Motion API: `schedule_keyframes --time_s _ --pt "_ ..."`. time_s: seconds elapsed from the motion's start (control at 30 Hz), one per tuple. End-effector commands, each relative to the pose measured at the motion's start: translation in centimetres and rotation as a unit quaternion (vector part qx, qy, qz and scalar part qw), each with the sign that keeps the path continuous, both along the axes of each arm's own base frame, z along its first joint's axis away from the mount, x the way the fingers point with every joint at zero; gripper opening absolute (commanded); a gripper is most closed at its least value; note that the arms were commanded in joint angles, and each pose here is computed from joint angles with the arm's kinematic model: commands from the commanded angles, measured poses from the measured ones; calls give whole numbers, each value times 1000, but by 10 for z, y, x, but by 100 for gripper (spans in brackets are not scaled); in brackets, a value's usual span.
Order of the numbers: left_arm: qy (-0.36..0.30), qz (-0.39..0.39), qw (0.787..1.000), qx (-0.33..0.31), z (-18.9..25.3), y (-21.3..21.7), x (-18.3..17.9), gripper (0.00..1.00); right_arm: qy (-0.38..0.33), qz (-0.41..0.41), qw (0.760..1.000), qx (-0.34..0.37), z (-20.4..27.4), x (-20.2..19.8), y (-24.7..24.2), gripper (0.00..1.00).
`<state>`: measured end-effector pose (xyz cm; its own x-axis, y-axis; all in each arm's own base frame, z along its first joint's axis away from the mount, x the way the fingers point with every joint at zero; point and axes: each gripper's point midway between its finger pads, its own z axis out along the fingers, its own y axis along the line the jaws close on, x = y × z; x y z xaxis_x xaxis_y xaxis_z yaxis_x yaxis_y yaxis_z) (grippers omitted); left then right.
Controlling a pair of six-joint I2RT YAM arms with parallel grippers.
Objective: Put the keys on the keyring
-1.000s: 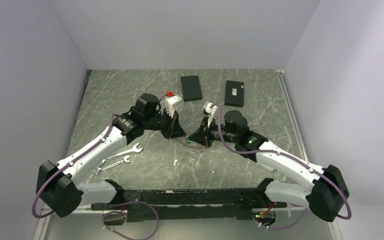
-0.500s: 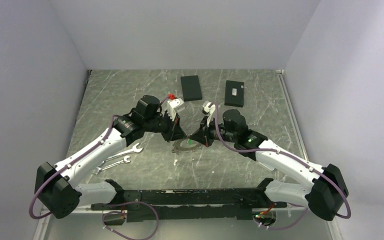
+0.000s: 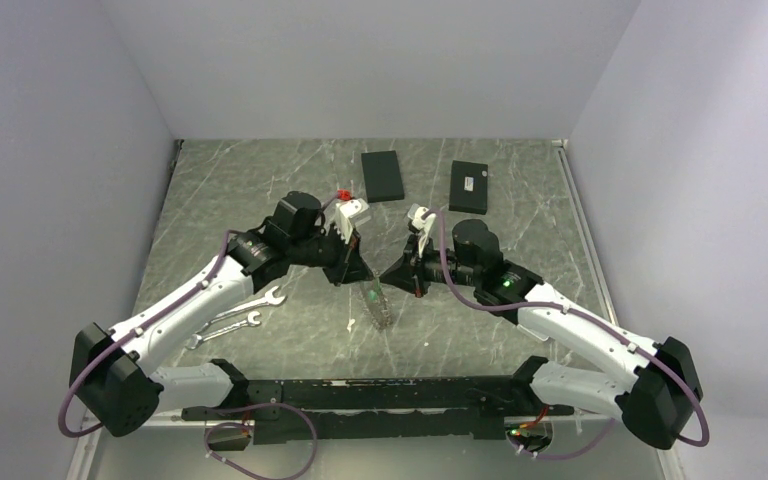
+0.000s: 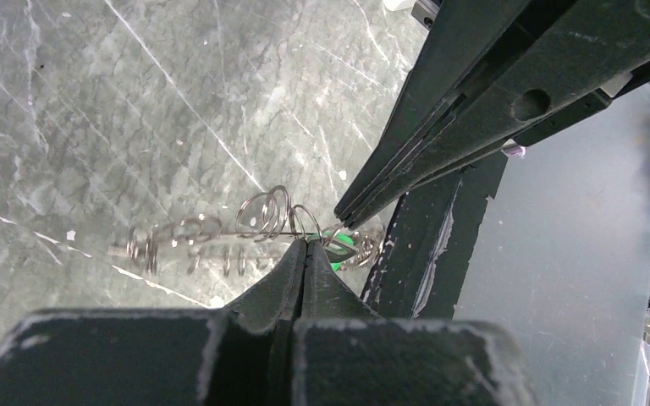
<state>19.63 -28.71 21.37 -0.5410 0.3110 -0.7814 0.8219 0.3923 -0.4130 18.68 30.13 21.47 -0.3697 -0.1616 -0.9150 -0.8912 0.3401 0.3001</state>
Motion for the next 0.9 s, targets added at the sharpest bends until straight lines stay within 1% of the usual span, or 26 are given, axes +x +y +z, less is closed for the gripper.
schedule_keyframes --time_s 0.0,0.13,0.23,0.33,0.4,0.5,0.67,0.77,0.87 --pt "-16 -5 1000 -17 14 -6 3 0 -37 28 999 27 26 -5 8 0" --pt "-8 -5 1000 -18 12 -8 3 0 -40 46 998 18 25 -12 12 0" --pt "-1 -12 1000 -16 11 -9 2 0 -44 42 998 11 23 -11 16 0" --pt "0 -15 1000 -16 11 -9 1 0 -43 26 999 7 22 -5 16 0" --pt "-3 -16 1000 -15 11 -8 0 0 -46 -8 999 -8 19 6 11 0" --pt "-10 -22 1000 -16 13 -7 -2 0 -59 -40 997 -24 17 15 3 0" --pt "-32 -24 999 -18 16 -4 -3 0 -58 -70 996 -12 21 17 -7 0" --pt "-51 -31 998 -19 18 -4 -6 0 -48 -71 996 -15 17 17 -6 0" --pt "-64 -38 997 -15 18 -6 -10 0 -40 -52 998 -5 20 12 0 0"
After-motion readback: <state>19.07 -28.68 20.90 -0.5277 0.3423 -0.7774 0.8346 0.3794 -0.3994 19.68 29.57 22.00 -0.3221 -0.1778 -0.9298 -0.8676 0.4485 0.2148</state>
